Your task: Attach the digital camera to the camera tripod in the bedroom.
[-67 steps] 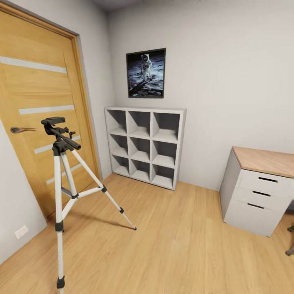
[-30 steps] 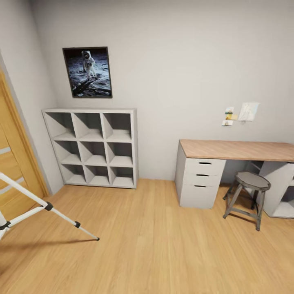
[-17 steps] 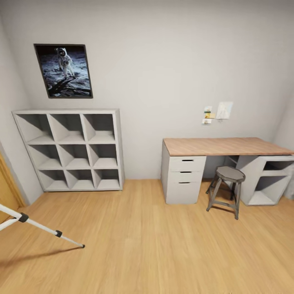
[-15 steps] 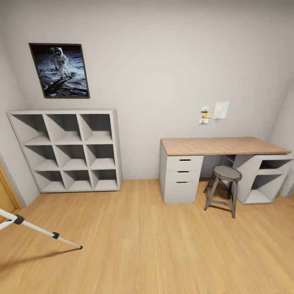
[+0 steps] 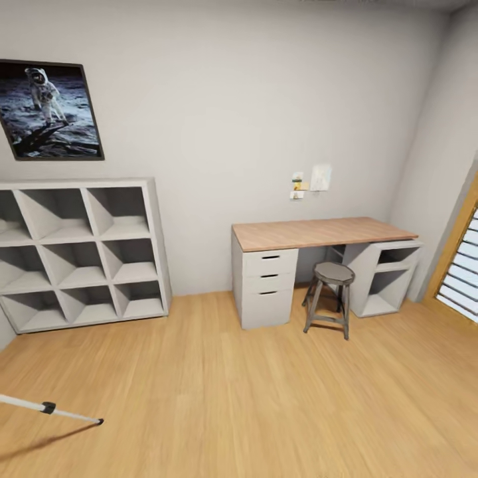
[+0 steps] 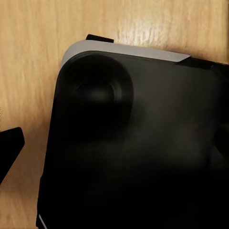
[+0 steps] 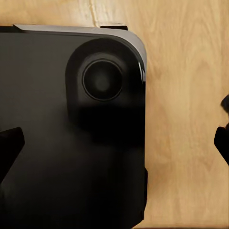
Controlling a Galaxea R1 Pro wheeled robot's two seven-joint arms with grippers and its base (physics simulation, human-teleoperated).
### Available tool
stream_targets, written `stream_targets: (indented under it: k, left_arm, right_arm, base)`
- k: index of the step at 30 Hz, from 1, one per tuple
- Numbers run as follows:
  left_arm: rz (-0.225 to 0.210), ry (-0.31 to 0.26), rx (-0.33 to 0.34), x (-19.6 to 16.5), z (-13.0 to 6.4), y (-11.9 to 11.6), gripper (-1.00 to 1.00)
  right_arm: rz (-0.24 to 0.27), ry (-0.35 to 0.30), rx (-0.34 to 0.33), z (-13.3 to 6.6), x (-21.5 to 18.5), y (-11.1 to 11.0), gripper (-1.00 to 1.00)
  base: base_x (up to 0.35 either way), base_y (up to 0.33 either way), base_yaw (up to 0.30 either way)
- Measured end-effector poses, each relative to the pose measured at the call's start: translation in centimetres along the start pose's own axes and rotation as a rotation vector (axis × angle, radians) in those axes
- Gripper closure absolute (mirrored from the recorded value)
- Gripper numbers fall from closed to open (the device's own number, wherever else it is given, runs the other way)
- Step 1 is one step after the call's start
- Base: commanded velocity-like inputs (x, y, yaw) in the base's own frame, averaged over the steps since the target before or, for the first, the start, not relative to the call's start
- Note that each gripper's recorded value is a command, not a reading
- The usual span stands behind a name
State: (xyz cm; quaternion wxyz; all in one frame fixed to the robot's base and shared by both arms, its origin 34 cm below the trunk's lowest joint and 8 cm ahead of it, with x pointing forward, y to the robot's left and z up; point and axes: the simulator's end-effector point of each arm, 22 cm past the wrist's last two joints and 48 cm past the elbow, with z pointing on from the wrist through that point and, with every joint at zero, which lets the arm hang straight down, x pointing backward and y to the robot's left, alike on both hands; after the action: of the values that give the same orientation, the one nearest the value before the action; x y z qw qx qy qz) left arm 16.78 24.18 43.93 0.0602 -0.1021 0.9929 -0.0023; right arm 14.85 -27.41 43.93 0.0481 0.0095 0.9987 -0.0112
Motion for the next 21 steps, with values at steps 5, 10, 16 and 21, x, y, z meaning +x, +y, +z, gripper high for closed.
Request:
stream_targets:
  k: [5,10,16,21]
  left_arm:
    - [0.000,0.000,0.000,0.00,0.00,0.00,-1.00]
    - [0.000,-0.001,0.000,-0.03,0.00,0.00,-1.00]
    - [0.000,-0.001,0.000,-0.04,0.00,-0.01,-1.00]
    - [0.001,-0.001,0.000,-0.02,0.00,0.00,-1.00]
  right_arm:
    - [0.000,0.000,0.000,0.00,0.00,-0.01,-1.00]
    - [0.000,0.000,0.000,0.00,0.00,-0.02,-1.00]
    - [0.000,0.000,0.000,0.00,0.02,0.02,-1.00]
    - [0.000,0.000,0.000,0.00,0.02,-0.02,-1.00]
  base:
    - [0.000,0.000,-0.298]
    - [0.000,0.000,-0.298]
    - [0.000,0.000,-0.298]
    - [0.000,0.000,-0.298]
